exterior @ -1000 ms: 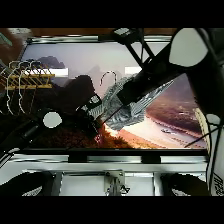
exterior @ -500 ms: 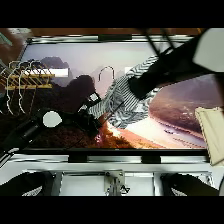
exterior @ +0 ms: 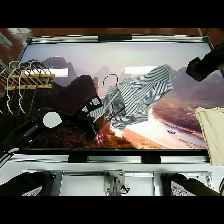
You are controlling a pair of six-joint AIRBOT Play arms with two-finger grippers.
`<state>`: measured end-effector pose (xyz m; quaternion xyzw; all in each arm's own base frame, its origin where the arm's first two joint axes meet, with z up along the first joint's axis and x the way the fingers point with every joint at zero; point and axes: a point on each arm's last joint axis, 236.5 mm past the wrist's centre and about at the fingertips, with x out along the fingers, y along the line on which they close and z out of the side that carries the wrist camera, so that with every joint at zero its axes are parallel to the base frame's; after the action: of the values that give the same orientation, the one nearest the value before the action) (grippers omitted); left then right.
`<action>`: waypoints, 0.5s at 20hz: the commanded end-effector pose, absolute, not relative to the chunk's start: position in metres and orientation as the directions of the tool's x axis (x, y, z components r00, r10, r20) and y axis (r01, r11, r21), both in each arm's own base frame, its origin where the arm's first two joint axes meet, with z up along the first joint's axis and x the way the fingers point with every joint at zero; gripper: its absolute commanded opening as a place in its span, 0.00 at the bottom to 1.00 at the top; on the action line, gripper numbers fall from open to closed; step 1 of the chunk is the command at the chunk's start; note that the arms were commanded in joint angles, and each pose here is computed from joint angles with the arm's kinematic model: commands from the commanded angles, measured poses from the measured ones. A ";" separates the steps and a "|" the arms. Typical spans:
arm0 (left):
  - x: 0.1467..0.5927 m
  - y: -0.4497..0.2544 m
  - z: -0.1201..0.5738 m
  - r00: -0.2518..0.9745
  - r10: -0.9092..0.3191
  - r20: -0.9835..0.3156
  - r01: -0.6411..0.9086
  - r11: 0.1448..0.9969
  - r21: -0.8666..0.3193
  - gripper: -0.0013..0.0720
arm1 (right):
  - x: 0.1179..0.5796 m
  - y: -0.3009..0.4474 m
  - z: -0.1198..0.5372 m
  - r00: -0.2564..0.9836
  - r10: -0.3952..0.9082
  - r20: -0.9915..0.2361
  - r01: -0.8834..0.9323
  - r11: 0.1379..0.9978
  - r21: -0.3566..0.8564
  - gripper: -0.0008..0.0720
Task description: Fold the shirts.
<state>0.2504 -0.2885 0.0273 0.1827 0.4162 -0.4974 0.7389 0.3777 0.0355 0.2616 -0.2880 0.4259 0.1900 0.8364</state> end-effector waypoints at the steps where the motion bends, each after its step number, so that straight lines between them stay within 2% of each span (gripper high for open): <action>1: 0.248 -0.281 0.022 0.147 -0.552 -0.821 0.899 0.421 -0.122 0.09 | 0.380 0.078 0.245 0.477 0.271 -0.836 -0.857 0.353 -0.374 0.82; 2: 0.248 -0.281 0.022 0.147 -0.551 -0.821 0.899 0.420 -0.120 0.09 | 0.379 0.088 0.237 0.444 0.285 -0.849 -0.882 0.304 -0.359 0.82; 4: 0.247 -0.280 0.021 0.146 -0.548 -0.824 0.903 0.413 -0.115 0.09 | 0.385 0.098 0.222 0.399 0.292 -0.869 -0.906 0.270 -0.325 0.82; 10: 0.247 -0.280 0.025 0.154 -0.552 -0.820 0.915 0.393 -0.093 0.09 | 0.411 0.108 0.164 0.267 0.286 -0.920 -0.952 0.225 -0.207 0.82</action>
<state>0.2474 -0.2804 0.0230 0.2126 0.4178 -0.5007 0.7277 0.4031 0.1008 0.1880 -0.4194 0.3879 0.4286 0.7000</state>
